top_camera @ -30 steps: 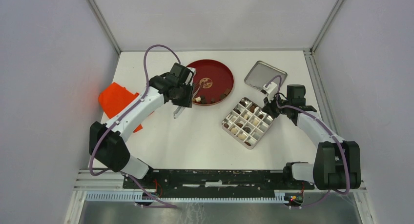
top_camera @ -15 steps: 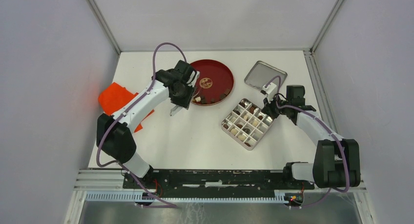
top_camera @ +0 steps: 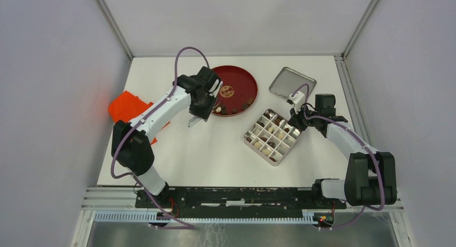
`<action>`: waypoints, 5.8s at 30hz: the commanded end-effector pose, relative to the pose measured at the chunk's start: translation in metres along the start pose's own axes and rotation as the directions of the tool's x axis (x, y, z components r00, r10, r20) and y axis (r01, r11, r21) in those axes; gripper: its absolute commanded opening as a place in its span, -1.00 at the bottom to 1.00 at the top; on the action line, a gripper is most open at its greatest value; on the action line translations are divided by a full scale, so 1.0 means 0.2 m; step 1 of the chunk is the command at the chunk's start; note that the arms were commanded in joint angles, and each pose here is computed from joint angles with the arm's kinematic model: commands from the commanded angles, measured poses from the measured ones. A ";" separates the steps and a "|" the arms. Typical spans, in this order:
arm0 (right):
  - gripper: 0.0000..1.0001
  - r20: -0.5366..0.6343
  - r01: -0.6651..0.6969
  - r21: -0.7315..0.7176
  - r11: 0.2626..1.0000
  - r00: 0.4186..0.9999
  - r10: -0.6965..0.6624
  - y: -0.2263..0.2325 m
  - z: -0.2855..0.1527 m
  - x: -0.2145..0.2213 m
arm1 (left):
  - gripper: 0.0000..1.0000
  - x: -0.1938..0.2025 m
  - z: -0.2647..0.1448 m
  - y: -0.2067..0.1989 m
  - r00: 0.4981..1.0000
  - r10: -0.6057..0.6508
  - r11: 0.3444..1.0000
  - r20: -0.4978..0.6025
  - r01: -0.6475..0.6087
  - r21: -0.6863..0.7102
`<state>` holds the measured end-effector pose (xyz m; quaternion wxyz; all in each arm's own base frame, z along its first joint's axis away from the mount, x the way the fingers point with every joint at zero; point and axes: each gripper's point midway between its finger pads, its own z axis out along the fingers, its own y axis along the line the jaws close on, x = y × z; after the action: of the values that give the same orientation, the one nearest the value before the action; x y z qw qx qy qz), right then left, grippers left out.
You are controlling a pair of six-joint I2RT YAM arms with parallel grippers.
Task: Pack the chocolate
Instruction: Place the fake chocolate in the packing box, then pick up the fake chocolate from the plate, then place the fake chocolate in the packing box.
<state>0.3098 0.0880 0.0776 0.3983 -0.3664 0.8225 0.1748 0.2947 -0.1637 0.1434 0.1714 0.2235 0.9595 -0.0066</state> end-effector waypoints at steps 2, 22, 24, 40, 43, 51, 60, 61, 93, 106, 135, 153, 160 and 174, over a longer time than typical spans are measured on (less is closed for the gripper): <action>-1.00 0.057 0.032 -0.007 0.999 0.998 -0.031 -0.02 0.00 -0.10 | -0.18 -0.06 -0.02 -0.01 0.997 0.072 0.997 0.019 -0.071 -0.013; -1.00 0.052 0.031 -0.011 0.999 0.998 -0.030 -0.02 0.00 -0.09 | -0.17 -0.06 0.00 -0.01 0.995 0.097 0.995 -0.009 -0.097 -0.040; -1.00 0.052 0.031 -0.009 0.999 0.998 -0.031 -0.02 0.00 -0.09 | -0.17 -0.06 0.00 -0.01 0.995 0.097 0.994 -0.016 -0.098 -0.039; -1.00 0.054 0.032 -0.011 0.999 0.998 -0.031 -0.02 0.00 -0.09 | -0.18 -0.01 0.04 -0.01 0.994 0.103 0.994 -0.047 -0.105 -0.035; -1.00 0.053 0.032 -0.010 0.999 0.998 -0.031 -0.02 0.00 -0.09 | -0.18 -0.01 0.04 -0.01 0.993 0.102 0.994 -0.053 -0.104 -0.038; -1.00 0.055 0.033 -0.009 0.999 0.998 -0.032 -0.02 0.00 -0.10 | -0.17 0.01 0.06 -0.01 0.992 0.105 0.993 -0.071 -0.108 -0.040; -1.00 0.054 0.033 -0.010 0.999 0.998 -0.033 -0.02 0.00 -0.09 | -0.17 0.01 0.08 -0.01 0.991 0.107 0.993 -0.084 -0.111 -0.040; -1.00 0.055 0.034 -0.010 0.999 0.998 -0.033 -0.02 0.00 -0.10 | -0.17 0.01 0.08 -0.01 0.991 0.107 0.993 -0.085 -0.111 -0.040; -1.00 0.056 0.041 0.000 0.999 0.998 -0.041 -0.03 -0.01 -0.10 | -0.96 -0.13 0.05 -0.01 0.999 0.012 0.999 0.050 -0.010 -0.046; -1.00 0.055 0.032 0.002 0.999 0.998 -0.032 -0.03 -0.01 -0.09 | -0.96 -0.21 -0.03 -0.01 0.990 -0.034 0.999 0.134 0.038 -0.027; -1.00 0.056 0.018 0.019 1.000 0.998 -0.019 -0.05 -0.01 -0.09 | -0.96 -0.15 -0.49 -0.39 0.895 -0.234 0.851 0.380 0.000 0.525; -1.00 0.072 0.015 0.029 0.999 0.997 -0.017 -0.05 -0.02 -0.11 | -0.96 0.26 -0.53 -0.99 0.922 -0.122 0.692 0.367 -0.186 0.697; -1.00 0.084 0.022 0.031 0.999 0.996 -0.024 -0.04 -0.03 -0.13 | -0.96 0.33 -0.48 -1.16 0.932 -0.083 0.672 0.352 -0.209 0.711; -1.00 0.084 0.025 0.022 0.999 0.996 -0.026 -0.03 -0.03 -0.13 | -0.96 0.35 -0.28 -1.34 0.943 0.048 0.723 0.330 -0.261 0.640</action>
<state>0.3089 0.0867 0.0768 0.3954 -0.3606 0.8264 0.1751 0.0922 -0.3449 0.1310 0.1730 0.3397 0.8551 -0.3514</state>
